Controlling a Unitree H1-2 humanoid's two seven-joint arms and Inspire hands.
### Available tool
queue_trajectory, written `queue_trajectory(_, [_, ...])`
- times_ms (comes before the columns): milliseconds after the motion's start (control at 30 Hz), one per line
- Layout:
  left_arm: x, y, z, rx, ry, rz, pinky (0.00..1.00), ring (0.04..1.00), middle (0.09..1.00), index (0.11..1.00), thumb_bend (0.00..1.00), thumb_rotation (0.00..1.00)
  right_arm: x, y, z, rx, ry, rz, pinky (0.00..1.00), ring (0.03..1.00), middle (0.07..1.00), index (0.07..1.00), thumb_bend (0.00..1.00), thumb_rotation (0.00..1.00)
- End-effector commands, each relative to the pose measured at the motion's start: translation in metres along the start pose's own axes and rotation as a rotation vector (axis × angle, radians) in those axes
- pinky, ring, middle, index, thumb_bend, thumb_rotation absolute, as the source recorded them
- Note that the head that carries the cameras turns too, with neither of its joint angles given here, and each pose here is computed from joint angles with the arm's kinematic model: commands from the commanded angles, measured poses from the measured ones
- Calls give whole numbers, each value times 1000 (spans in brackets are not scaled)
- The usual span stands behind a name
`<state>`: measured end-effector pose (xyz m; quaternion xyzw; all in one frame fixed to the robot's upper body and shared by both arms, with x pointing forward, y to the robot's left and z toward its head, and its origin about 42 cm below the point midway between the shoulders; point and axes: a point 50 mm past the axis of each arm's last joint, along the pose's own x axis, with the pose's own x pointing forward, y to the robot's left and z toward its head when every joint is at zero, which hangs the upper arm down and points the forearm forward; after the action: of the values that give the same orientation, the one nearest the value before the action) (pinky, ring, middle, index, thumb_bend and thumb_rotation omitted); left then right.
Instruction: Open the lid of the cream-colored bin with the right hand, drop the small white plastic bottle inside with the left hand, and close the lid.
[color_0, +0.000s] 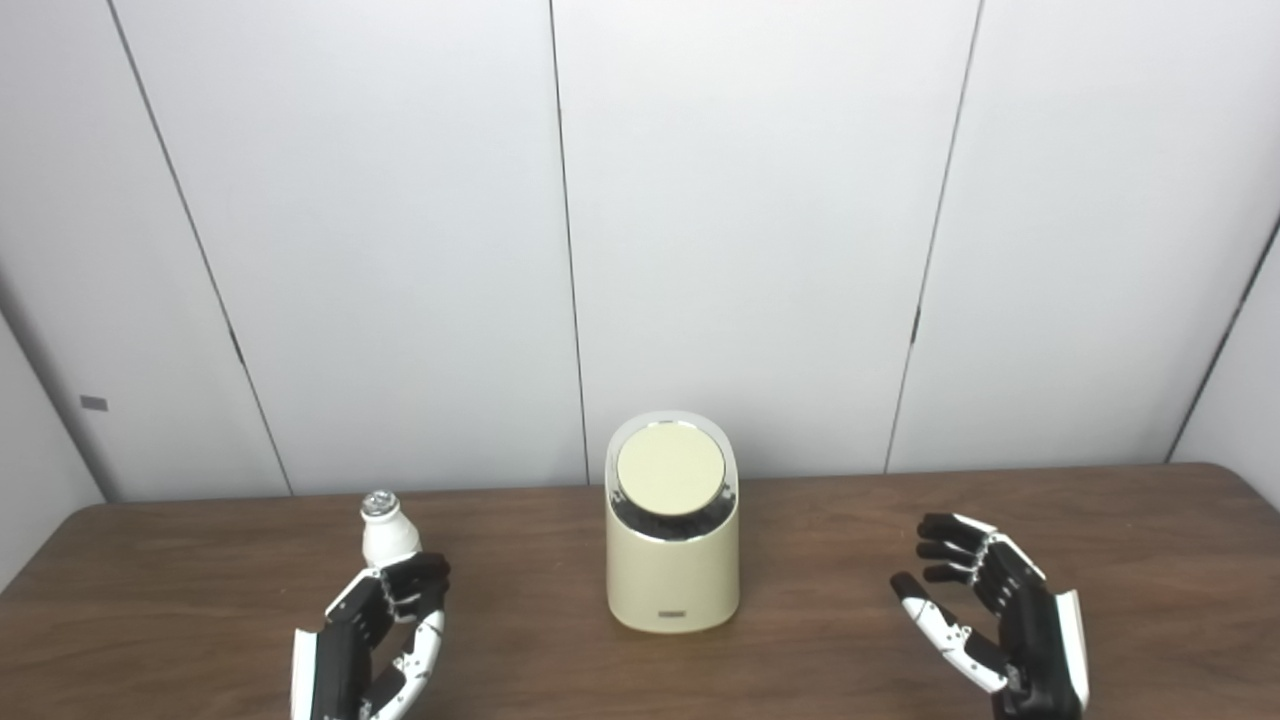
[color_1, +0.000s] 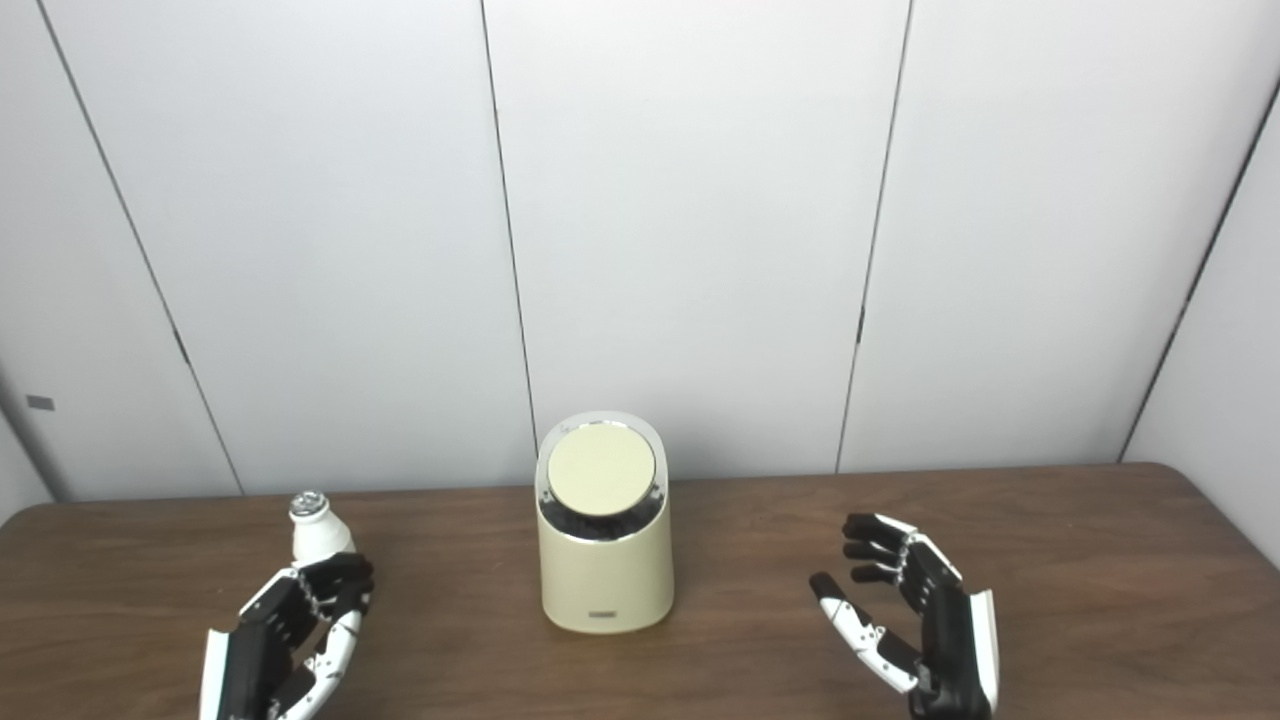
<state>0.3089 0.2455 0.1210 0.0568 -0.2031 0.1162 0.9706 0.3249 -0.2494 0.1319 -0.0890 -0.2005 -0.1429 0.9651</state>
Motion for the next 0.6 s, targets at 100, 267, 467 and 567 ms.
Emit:
queue_trajectory(100, [-20,12,-14,37,54,3,549,619,637,620,257,142,-33,-2,-18,-26,73,8,537,630,662,644,331,165])
queue_trajectory(267, [-20,12,-14,29,56,2,552,621,637,619,256,137,-33,-2,-17,-25,75,8,539,629,661,643,331,170])
queue_trajectory(467, [-20,11,-14,30,56,3,554,622,638,620,261,134,-32,-3,-18,-14,80,9,547,634,663,645,337,181])
queue_trajectory(567, [-19,9,-14,31,55,0,555,624,640,621,256,120,-30,-3,-15,-21,75,21,553,638,666,649,333,182])
